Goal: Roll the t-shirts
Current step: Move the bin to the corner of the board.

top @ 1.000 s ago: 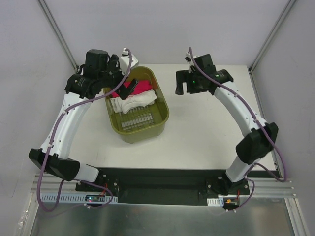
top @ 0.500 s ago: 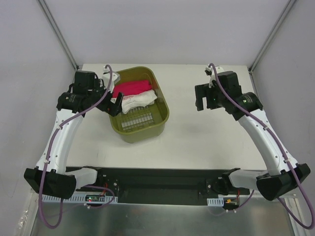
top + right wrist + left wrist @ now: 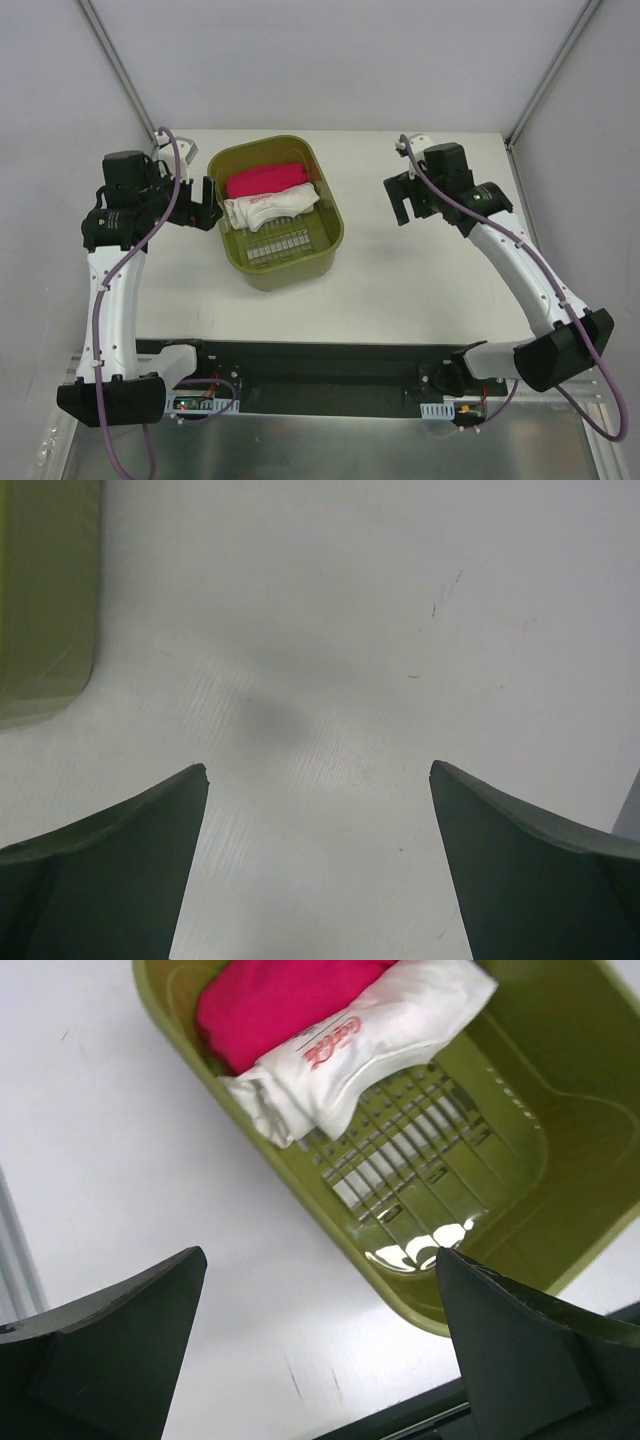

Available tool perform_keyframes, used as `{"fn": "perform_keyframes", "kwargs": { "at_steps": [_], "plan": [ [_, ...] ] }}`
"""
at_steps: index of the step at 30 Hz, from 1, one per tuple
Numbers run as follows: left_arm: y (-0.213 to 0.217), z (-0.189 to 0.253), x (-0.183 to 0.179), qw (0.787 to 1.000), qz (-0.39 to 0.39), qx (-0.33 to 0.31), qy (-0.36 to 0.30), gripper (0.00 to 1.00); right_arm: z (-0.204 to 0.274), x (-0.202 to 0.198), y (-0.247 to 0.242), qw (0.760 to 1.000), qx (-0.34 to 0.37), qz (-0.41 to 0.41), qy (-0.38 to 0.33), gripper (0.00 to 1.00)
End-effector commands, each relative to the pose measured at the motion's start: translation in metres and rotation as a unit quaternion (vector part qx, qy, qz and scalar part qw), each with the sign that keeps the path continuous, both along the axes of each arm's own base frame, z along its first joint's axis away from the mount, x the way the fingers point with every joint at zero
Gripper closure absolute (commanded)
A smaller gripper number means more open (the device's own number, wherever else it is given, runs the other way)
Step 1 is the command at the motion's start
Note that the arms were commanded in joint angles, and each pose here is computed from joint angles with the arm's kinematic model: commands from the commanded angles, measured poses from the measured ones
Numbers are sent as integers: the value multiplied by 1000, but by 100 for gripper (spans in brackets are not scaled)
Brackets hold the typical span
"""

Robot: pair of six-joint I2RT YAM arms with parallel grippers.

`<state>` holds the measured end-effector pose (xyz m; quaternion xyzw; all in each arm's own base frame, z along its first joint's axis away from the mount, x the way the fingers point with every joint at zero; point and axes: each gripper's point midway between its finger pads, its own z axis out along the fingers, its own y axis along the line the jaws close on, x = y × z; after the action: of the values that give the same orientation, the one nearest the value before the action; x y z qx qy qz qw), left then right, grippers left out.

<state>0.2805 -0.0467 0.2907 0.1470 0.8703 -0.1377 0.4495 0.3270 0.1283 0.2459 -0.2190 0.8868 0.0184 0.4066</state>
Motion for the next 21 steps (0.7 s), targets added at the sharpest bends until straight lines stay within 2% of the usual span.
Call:
{"fn": "perform_keyframes", "kwargs": {
  "at_steps": [1,4,7,10,12,13,17,21],
  "plan": [
    [36,-23,-4,994,86,56,29,1,-20,14,17,995,-37,91,11,4],
    [61,-37,-6,984,130,110,44,1,-32,8,33,987,-34,150,44,4],
    [59,-46,-6,985,133,102,50,1,-39,24,37,984,-65,162,35,4],
    [61,-56,-4,982,152,84,72,1,-24,48,39,994,-25,101,19,4],
    [62,-60,-3,982,152,78,81,1,-25,43,49,993,28,103,55,4],
    [60,-58,-2,982,155,67,80,1,-23,44,50,993,34,100,53,4],
    [16,-42,5,994,73,-29,77,1,-33,49,49,994,38,71,69,4],
    [10,-53,13,990,73,-56,110,1,-40,50,51,993,22,92,72,4]
  ]
}}
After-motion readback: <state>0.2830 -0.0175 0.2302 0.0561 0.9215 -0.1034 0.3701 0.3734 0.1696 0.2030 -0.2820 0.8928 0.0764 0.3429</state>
